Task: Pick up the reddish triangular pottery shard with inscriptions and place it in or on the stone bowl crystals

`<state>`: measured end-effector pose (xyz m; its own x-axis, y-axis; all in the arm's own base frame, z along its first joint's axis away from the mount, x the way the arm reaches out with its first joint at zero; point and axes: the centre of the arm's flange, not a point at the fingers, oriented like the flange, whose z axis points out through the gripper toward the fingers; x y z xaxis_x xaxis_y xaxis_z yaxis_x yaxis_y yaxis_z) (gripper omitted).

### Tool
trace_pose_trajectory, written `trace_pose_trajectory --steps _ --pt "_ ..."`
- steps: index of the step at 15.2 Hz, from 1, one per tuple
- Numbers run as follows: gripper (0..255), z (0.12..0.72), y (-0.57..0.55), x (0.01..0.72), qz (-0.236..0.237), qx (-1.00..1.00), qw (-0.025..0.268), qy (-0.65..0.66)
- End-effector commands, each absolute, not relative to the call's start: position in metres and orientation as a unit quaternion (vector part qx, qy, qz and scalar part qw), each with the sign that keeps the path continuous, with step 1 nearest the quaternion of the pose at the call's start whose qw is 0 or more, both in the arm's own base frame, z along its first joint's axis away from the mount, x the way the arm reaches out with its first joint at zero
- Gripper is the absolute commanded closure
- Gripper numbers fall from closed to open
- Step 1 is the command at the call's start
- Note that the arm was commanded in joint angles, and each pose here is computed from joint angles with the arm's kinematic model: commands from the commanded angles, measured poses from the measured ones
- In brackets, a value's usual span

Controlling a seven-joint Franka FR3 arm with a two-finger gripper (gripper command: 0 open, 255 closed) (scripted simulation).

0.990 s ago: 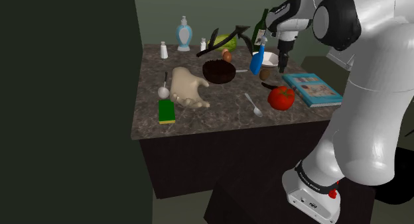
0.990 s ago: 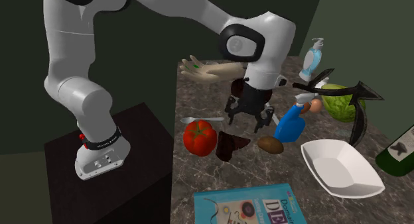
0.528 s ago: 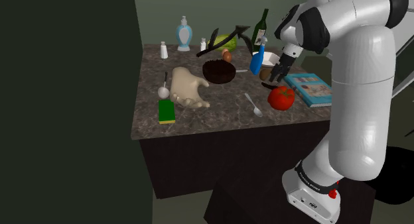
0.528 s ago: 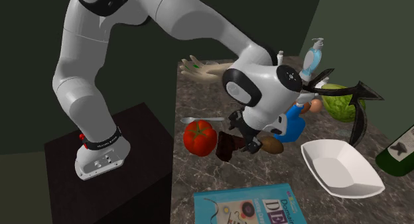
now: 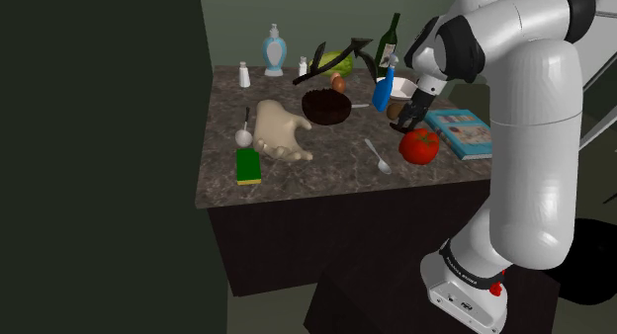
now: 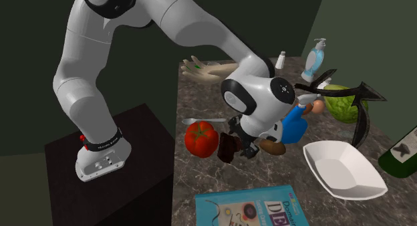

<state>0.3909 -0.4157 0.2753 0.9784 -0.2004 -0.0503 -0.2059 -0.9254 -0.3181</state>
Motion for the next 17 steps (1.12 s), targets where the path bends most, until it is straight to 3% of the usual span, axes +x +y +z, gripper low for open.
trace_pose_trajectory --steps 1,5,6,17 --pt "0 0.274 -0.415 0.391 0.008 -0.981 0.163 0.104" --pt "0 0.274 -0.415 0.391 0.008 -0.981 0.163 0.104" --pt "255 0.274 -0.415 0.391 0.008 -0.981 0.163 0.104" --pt "255 0.284 -0.415 0.391 0.008 -0.981 0.163 0.104"
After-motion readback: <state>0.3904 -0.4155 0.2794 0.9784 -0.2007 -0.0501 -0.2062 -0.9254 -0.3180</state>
